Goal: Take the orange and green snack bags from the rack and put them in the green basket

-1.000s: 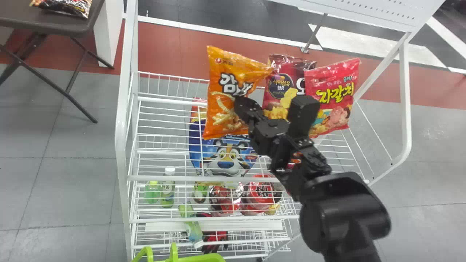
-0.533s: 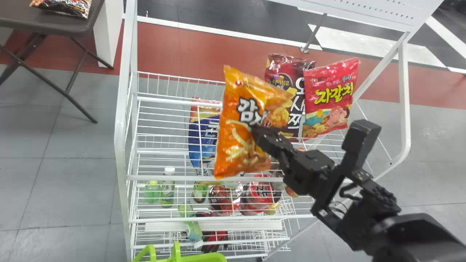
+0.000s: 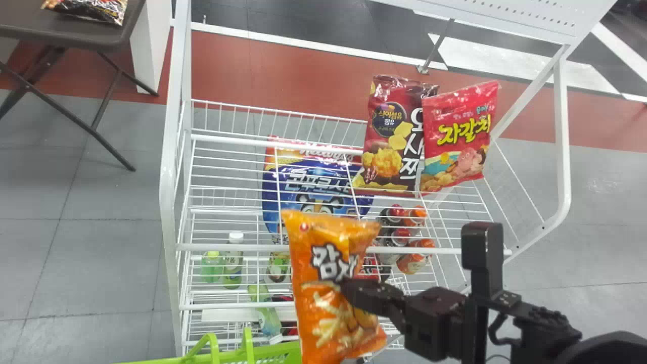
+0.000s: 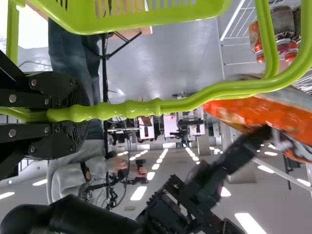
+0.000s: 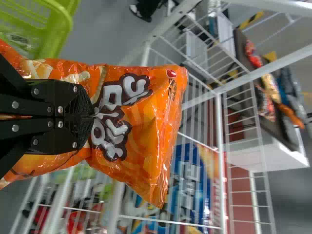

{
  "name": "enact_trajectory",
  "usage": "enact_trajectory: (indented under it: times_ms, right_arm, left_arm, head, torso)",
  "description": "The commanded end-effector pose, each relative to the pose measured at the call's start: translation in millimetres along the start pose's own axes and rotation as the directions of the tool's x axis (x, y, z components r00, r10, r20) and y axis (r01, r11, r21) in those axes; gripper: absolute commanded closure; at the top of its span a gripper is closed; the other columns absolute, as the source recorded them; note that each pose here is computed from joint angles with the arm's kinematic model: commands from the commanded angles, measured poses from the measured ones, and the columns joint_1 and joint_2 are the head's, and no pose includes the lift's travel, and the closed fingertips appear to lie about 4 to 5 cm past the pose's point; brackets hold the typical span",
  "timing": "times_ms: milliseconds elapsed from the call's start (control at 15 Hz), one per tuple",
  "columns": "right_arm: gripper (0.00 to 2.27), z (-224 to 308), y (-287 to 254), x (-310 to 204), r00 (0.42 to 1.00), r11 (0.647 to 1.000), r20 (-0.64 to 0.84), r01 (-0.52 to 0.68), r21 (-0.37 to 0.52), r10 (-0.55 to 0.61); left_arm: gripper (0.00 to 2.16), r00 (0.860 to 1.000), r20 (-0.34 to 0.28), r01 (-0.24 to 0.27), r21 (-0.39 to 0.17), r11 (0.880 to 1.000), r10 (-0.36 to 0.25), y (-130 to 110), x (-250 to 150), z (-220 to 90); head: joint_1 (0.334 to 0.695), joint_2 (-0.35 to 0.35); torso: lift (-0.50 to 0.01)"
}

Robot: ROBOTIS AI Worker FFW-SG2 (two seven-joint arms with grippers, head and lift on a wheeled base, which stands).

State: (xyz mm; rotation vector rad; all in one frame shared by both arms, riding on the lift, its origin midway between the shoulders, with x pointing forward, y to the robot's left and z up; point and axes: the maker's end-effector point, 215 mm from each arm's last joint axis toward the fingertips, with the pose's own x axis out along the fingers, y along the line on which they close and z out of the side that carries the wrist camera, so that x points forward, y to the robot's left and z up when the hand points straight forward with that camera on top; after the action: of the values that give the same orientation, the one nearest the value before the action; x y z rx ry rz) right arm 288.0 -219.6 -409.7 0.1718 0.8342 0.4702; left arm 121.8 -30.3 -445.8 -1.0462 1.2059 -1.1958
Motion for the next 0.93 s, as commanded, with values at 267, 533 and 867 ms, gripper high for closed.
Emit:
enact_trajectory:
  times_ms: [267,533,867]
  right_arm:
    - [2.25,-89.1,18.1,8.5,0.974,0.998,-0.224,-0.034,0.047,0.043]
    - [2.25,-134.6,58.8,24.1,0.934,0.990,-0.327,-0.125,0.072,0.142]
    - [2.25,-148.9,96.4,55.4,0.926,0.982,-0.330,-0.190,0.012,0.183]
  left_arm:
    - [2.15,1.000,0.008,0.003,0.008,1.000,-0.003,-1.2,-0.9,4.4]
    - [2.15,1.000,0.006,0.002,0.013,1.000,-0.002,-1.7,-0.1,5.4]
    - [2.15,1.000,0.001,0.010,0.006,1.000,-0.010,-4.5,1.4,0.1]
  head:
    - [0.695,-0.350]
    - [0.695,-0.350]
    - [0.695,-0.350]
  torso:
    - [0.000]
    - [0.000]
    - [0.000]
